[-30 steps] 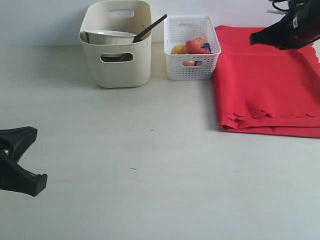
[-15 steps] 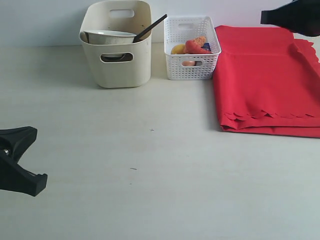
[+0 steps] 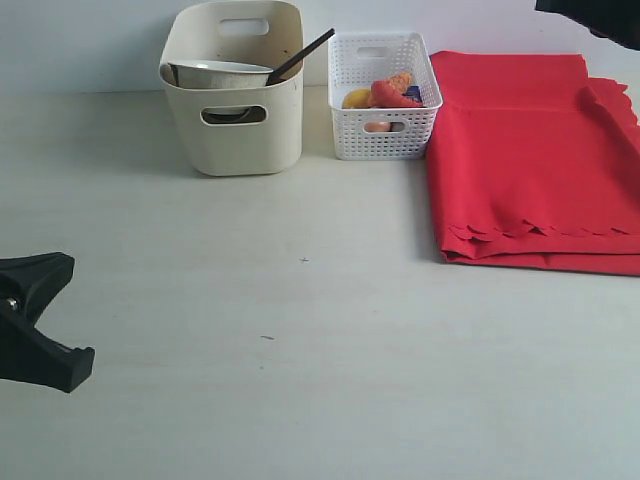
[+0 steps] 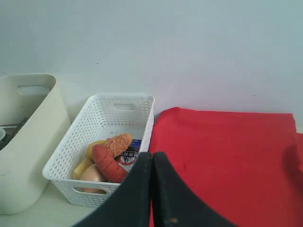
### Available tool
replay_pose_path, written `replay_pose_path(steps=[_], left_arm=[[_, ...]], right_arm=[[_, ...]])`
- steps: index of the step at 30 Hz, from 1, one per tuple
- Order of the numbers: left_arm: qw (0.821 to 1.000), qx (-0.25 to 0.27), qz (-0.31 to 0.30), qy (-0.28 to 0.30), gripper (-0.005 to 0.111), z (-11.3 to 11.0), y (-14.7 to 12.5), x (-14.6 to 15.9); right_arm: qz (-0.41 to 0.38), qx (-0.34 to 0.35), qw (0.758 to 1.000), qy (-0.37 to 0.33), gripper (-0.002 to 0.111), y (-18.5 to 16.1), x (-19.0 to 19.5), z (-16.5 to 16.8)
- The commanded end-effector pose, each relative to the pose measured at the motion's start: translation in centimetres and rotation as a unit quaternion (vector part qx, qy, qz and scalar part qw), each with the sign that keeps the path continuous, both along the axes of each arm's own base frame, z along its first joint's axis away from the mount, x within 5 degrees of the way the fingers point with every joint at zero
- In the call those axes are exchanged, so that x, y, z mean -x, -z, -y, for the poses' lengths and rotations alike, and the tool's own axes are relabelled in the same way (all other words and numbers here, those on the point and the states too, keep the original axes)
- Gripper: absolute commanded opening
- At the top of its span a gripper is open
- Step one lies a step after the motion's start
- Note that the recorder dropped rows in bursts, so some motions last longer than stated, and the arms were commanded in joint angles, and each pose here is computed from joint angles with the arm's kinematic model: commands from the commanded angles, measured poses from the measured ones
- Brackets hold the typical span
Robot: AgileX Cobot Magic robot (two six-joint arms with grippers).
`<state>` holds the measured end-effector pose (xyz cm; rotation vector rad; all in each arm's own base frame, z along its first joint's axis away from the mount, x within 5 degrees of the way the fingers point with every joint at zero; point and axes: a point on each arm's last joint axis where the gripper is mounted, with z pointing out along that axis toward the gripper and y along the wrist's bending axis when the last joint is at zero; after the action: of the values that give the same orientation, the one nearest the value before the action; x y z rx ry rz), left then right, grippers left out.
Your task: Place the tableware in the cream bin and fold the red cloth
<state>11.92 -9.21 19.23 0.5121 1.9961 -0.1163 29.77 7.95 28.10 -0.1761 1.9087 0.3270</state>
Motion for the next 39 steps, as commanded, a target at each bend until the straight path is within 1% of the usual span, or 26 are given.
replay_pose_path(steps=[1, 3, 7, 10, 12, 15, 17, 20, 22, 23, 26, 30, 33, 35, 39], left_arm=[[1.0, 0.015, 0.019, -0.003, 0.003, -0.5, -0.7, 0.1], [0.999, -0.001, 0.043, 0.014, 0.003, -0.7, -1.2, 0.3], [0.998, 0.023, 0.057, 0.015, 0.003, -1.2, -1.8, 0.7], [0.998, 0.024, 0.059, 0.009, 0.003, -2.1, -1.3, 1.1], [0.997, 0.039, 0.06, -0.017, 0.003, -2.9, -1.1, 1.1], [0.992, 0.084, 0.063, -0.076, 0.003, -4.4, -1.2, 1.1], [0.983, 0.122, 0.07, -0.119, 0.003, -5.5, -1.4, 1.2], [0.964, 0.172, 0.087, -0.184, 0.003, -7.2, -1.6, 1.5], [0.951, 0.201, 0.1, -0.211, 0.003, -8.2, -1.7, 1.9], [0.948, 0.208, 0.106, -0.217, 0.003, -8.5, -1.7, 2.2], [0.935, 0.236, 0.13, -0.23, 0.003, -9.3, -1.6, 3.1], [0.924, 0.26, 0.158, -0.234, 0.003, -9.8, -1.2, 4.3], [0.911, 0.274, 0.193, -0.241, 0.003, -10.2, -1.7, 5.0], [0.907, 0.275, 0.212, -0.237, 0.003, -10.2, -1.9, 5.4], [0.908, 0.259, 0.244, -0.221, 0.003, -10.0, -2.2, 6.1]], right_arm=[[0.005, -0.001, 1.0, -0.003, 0.0, -0.1, 0.1, 0.0], [0.005, -0.001, 1.0, -0.003, 0.0, -0.1, 0.1, 0.0], [0.005, -0.001, 1.0, -0.004, 0.0, -0.1, 0.1, 0.0], [0.005, -0.001, 1.0, -0.004, 0.0, -0.1, 0.1, 0.0], [0.005, -0.001, 1.0, -0.004, 0.0, -0.1, 0.1, 0.0], [0.005, -0.001, 1.0, -0.004, 0.0, -0.1, 0.1, 0.0], [0.005, -0.001, 1.0, -0.004, 0.0, -0.1, 0.1, 0.0], [0.005, -0.001, 1.0, -0.004, 0.0, -0.1, 0.1, 0.0], [0.005, -0.001, 1.0, -0.004, 0.0, -0.1, 0.1, 0.0], [0.005, -0.001, 1.0, -0.004, 0.0, -0.1, 0.1, 0.0], [0.005, -0.001, 1.0, -0.004, 0.0, -0.1, 0.1, 0.0], [0.005, -0.001, 1.0, -0.004, 0.0, -0.1, 0.1, 0.0], [0.005, -0.001, 1.0, -0.004, 0.0, -0.1, 0.1, 0.0], [0.005, -0.001, 1.0, -0.004, 0.0, -0.1, 0.1, 0.0], [0.006, -0.001, 1.0, -0.004, 0.0, -0.1, 0.1, 0.0]])
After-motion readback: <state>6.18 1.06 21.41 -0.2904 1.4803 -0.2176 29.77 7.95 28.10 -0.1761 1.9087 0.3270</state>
